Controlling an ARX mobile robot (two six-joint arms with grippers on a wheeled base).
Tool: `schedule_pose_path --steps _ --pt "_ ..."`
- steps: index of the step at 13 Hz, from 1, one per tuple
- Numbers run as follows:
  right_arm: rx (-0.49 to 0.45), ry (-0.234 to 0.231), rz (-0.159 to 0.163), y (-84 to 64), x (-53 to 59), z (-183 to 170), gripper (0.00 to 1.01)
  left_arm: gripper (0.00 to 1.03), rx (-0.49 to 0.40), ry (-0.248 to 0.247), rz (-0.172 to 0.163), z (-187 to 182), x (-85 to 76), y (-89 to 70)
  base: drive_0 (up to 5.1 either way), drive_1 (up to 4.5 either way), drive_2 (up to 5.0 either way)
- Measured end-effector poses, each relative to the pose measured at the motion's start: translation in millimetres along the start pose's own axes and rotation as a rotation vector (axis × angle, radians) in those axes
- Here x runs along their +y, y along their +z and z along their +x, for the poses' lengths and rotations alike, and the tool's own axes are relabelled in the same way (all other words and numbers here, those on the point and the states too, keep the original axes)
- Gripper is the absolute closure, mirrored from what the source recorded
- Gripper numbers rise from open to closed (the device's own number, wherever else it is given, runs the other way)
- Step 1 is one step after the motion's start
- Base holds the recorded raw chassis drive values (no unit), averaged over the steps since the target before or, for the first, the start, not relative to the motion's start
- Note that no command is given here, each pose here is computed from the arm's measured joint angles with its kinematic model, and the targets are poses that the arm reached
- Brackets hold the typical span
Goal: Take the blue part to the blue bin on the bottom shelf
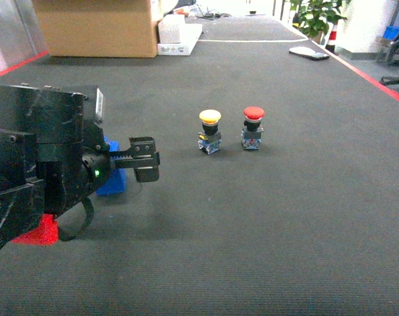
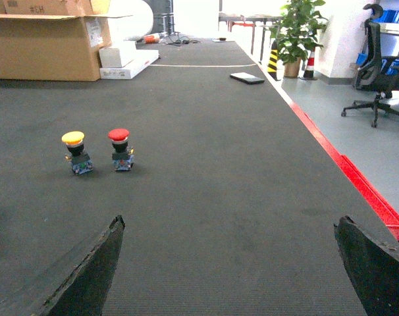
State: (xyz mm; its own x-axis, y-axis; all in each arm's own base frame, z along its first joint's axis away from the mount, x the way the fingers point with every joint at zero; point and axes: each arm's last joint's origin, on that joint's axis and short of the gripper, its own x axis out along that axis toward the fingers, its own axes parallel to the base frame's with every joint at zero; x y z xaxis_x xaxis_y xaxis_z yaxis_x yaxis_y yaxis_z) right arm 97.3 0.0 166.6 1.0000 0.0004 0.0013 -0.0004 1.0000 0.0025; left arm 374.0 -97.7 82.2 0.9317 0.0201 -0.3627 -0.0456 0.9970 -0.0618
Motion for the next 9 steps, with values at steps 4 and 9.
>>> schedule_pose_path --steps 4,9 --pt "0.0 0.0 0.0 0.0 0.0 0 0.03 0.05 0.024 0.037 0.004 26 0.6 -3.5 0.0 0.0 0.0" --pt "0.0 0.0 0.0 0.0 0.0 0 0.03 0.48 0.014 0.039 0.009 37 -2.0 2.0 0.0 0.0 0.0"
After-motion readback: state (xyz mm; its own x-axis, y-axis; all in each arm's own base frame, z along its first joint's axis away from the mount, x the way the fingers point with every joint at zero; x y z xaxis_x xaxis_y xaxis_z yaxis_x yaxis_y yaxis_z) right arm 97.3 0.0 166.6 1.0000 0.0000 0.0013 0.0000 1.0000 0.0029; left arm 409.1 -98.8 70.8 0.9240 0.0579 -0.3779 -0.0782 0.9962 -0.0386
